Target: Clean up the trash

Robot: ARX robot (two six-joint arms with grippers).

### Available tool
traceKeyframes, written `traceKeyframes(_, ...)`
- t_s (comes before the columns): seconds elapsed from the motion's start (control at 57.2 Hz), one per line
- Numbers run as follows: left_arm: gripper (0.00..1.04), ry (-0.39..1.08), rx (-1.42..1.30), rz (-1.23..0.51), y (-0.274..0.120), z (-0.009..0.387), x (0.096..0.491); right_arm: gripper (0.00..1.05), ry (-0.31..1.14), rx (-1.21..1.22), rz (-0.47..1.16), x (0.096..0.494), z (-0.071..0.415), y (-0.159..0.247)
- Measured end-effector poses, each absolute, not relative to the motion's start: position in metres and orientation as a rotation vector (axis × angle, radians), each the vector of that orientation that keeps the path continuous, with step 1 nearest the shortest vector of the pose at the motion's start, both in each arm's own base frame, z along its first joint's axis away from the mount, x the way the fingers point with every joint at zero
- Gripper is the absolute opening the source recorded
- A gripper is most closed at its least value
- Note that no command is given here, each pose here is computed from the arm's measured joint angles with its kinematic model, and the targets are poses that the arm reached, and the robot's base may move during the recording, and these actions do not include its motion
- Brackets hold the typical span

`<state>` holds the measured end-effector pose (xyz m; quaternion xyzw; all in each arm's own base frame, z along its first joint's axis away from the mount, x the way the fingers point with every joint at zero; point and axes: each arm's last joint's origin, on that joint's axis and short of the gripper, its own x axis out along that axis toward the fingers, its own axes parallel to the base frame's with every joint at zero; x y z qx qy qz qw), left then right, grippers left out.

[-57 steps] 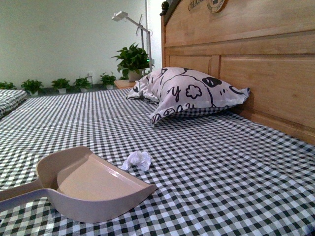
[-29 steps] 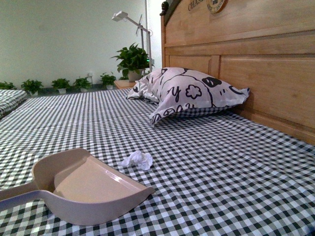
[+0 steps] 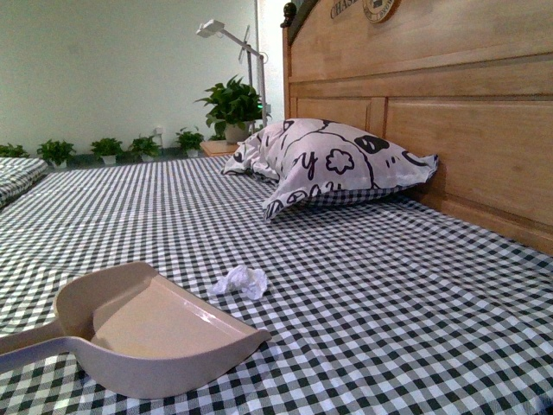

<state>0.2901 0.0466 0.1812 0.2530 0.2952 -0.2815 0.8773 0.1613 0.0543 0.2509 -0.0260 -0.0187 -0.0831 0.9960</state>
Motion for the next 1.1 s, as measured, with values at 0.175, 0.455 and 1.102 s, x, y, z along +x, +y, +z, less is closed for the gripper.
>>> traceKeyframes(0.175,0.26,0.616,0.528,-0.587,0.047,0.181,0.290,0.21,-0.038,-0.052,-0.166,0.161,0.251,0.054)
traceKeyframes(0.455,0.26,0.617,0.530,-0.585,0.047,0.181,0.290,0.21,0.326,-0.136,0.072,0.206,0.261,0.073)
traceKeyframes(1.102,0.26,0.615,0.533,-0.586,0.047,0.181,0.290,0.21,0.529,-0.337,0.023,0.428,0.228,0.160)
